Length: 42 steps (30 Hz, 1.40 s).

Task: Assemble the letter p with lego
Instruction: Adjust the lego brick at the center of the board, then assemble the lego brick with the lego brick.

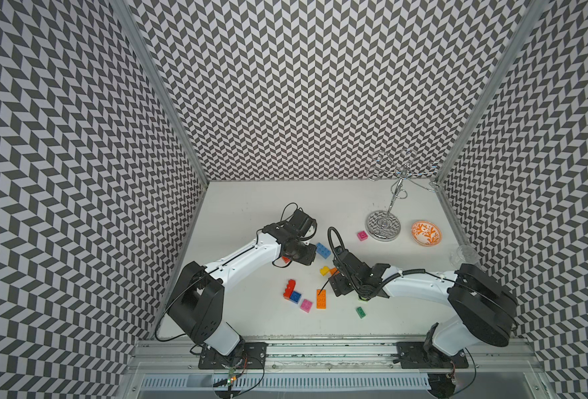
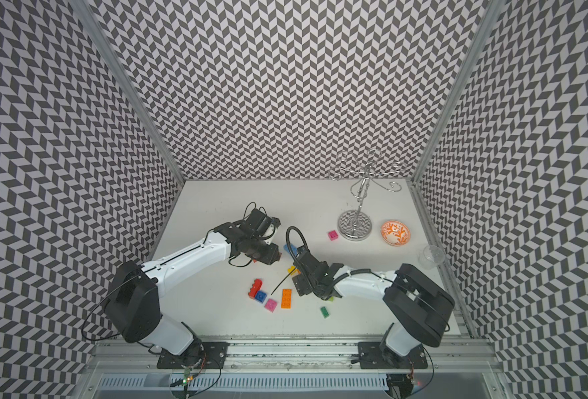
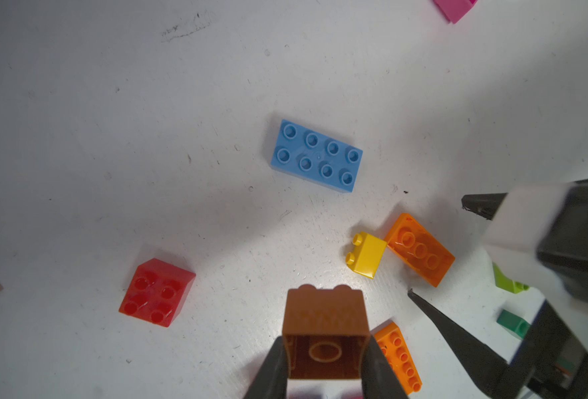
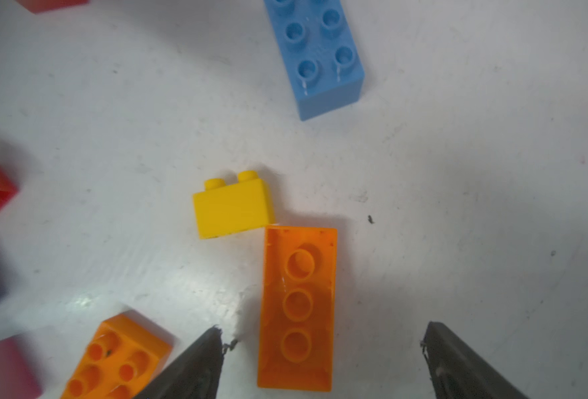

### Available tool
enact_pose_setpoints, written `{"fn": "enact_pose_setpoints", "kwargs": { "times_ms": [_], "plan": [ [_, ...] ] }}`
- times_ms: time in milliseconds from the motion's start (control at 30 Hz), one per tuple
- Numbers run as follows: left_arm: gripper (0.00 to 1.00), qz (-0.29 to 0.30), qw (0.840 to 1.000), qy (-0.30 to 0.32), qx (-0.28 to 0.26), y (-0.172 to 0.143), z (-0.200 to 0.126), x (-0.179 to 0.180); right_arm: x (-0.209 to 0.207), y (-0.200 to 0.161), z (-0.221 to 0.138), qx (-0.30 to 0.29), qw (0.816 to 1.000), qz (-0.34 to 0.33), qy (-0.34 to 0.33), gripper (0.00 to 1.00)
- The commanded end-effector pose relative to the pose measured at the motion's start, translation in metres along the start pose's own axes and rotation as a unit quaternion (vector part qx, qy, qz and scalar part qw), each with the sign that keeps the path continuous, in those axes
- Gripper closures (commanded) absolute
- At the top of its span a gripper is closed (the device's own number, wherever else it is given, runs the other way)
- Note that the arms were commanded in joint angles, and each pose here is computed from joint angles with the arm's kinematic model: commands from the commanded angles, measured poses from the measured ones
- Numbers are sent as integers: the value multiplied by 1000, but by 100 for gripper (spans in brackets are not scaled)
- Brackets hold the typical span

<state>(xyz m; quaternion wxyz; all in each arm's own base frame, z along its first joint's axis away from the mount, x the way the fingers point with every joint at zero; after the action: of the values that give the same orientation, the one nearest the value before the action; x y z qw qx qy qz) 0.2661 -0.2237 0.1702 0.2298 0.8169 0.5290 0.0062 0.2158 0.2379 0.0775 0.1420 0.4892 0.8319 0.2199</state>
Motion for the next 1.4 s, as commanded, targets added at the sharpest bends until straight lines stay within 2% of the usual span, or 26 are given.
{"fn": "enact_pose_setpoints", "kwargs": {
  "times_ms": [0, 133, 367, 767, 867, 900, 1000, 1100, 1233, 1267, 1367],
  "plan": [
    [66, 4, 1000, -19, -17, 3, -5, -5, -7, -1, 1, 11, 999, 14, -42, 8],
    [66, 6, 1000, -23, -16, 3, -4, -6, -16, -7, 1, 22, 996, 27, -77, 8],
    [66, 8, 999, -33, -10, 1, -3, -8, -31, -10, 0, 28, 994, 56, -84, 6],
    [67, 19, 999, -43, 15, -1, 7, -32, -61, -3, -16, -2, 993, 109, -47, 6],
    [67, 10, 999, -35, 28, 3, 12, -42, -61, 4, -29, -31, 992, 121, -19, 5],
    [71, 1, 999, -35, 32, 5, 12, -47, -63, 7, -36, -45, 990, 131, -7, 4],
    [71, -23, 998, -45, 32, 11, 9, -67, -79, 12, -52, -85, 981, 175, 10, 2],
    [71, -68, 996, -51, 35, 13, 10, -79, -107, 13, -66, -123, 964, 237, -13, 1],
    [80, -135, 985, -50, 90, 7, 26, -88, -137, 10, -79, -162, 938, 305, -37, 1],
    [86, -141, 983, -50, 105, 7, 31, -92, -142, 9, -81, -171, 933, 314, -38, 1],
    [96, -156, 976, -2, 152, 2, 46, -102, -152, 1, -84, -199, 921, 333, -42, 1]
  ]
}}
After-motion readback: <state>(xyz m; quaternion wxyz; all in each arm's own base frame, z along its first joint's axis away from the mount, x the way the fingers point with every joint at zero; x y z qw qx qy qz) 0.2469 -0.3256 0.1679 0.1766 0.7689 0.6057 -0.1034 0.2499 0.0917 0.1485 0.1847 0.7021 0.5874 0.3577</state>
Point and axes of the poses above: each gripper's point midway between its finger pads, its own z axis out along the fingers, its own x axis along the line the jaws close on, y = z × x, the point moved 6 cm from there along -z, back along the fingers, and after that the axes turned 2 degrees about -z, right-handed, at the moved point
